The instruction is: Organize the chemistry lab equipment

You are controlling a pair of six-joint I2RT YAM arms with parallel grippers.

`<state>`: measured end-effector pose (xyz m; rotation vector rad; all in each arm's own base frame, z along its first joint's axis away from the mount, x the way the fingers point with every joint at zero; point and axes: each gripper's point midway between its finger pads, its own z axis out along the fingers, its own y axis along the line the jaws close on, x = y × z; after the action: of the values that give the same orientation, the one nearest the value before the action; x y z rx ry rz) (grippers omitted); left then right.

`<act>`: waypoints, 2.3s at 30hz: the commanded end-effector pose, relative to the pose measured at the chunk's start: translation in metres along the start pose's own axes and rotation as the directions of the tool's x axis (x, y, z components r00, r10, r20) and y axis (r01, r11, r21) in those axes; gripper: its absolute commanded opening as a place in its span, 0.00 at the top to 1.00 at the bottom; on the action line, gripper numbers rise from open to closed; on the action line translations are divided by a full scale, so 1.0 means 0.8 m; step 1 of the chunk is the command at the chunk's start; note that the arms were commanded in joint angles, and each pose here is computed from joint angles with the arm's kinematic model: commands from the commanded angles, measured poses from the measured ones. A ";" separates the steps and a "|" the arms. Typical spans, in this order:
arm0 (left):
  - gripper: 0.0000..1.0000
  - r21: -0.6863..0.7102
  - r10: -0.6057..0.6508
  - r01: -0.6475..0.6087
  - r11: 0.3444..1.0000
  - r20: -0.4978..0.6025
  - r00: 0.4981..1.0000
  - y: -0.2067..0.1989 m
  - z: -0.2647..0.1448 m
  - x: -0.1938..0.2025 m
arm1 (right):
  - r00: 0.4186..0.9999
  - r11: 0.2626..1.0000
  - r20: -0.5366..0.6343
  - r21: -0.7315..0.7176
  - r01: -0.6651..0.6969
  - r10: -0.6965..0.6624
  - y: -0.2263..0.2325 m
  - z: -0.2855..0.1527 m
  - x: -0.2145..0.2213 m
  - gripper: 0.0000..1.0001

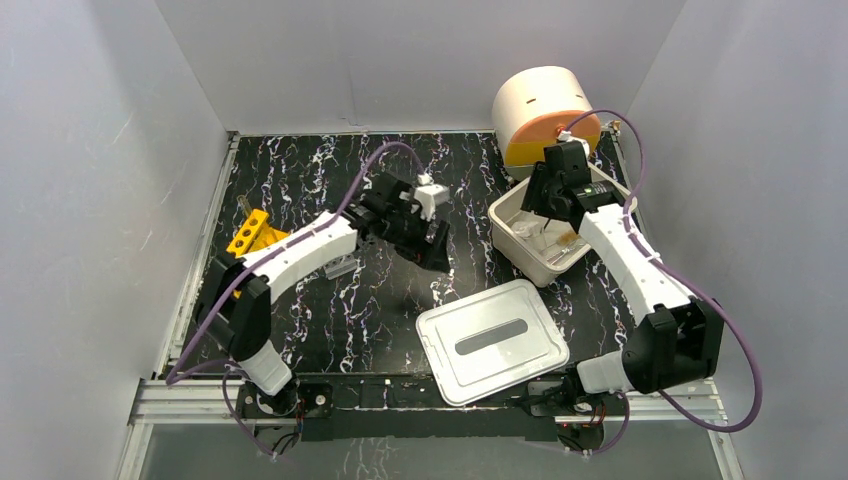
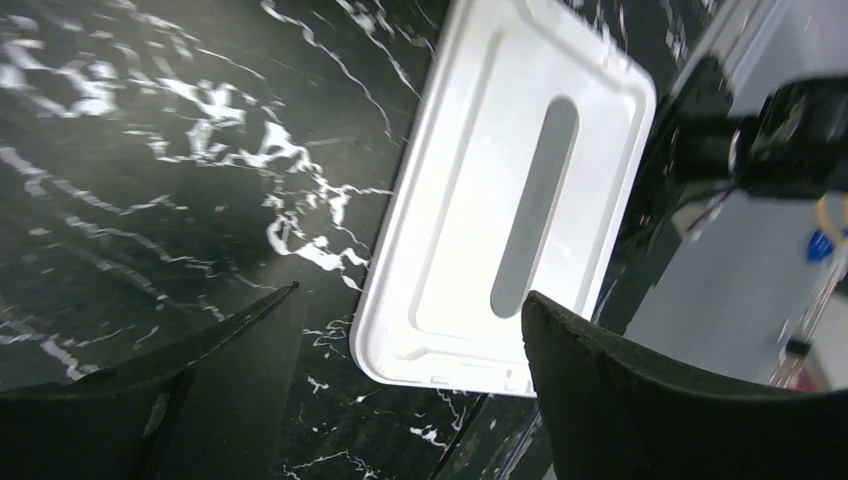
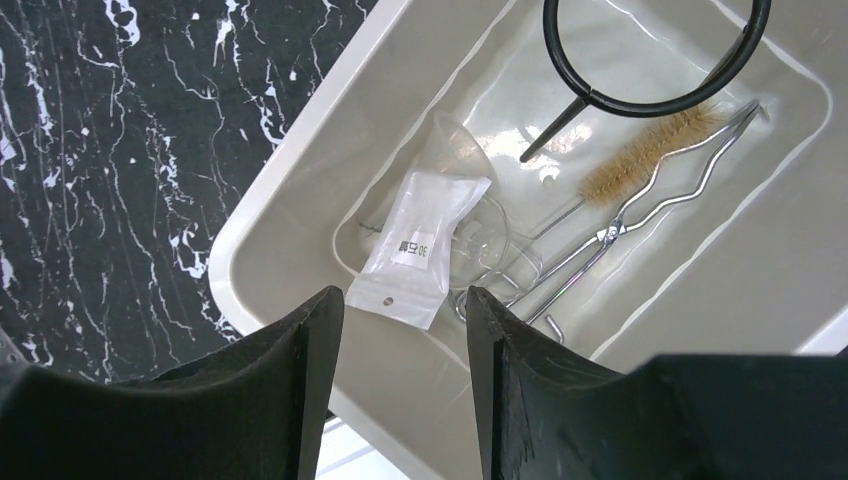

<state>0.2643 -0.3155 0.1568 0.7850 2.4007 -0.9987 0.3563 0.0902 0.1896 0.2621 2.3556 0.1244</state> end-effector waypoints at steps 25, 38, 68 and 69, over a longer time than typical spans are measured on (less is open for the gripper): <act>0.58 -0.102 0.456 -0.512 0.853 -0.332 0.826 -0.004 0.118 0.097 | 0.996 0.995 0.028 -0.064 -0.079 0.081 0.002 -0.028 -0.008 0.39; 0.58 -0.043 0.451 -0.515 0.856 -0.426 0.785 0.005 0.133 0.145 | 0.996 0.994 0.029 -0.072 -0.084 0.087 0.005 -0.024 -0.011 0.38; 1.00 -0.158 0.469 -0.605 0.780 -0.493 0.733 0.010 0.023 0.128 | 0.992 0.989 0.078 -0.115 -0.091 0.101 0.017 -0.031 -0.035 0.38; 1.00 -0.161 0.473 -0.605 0.779 -0.483 0.737 0.008 0.017 0.125 | 0.992 0.989 0.078 -0.119 -0.093 0.102 0.019 -0.031 -0.036 0.38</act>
<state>0.1983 -0.3094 0.0509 1.5973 2.3666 -0.2561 0.3462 0.0945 0.2002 0.3220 2.3432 0.2371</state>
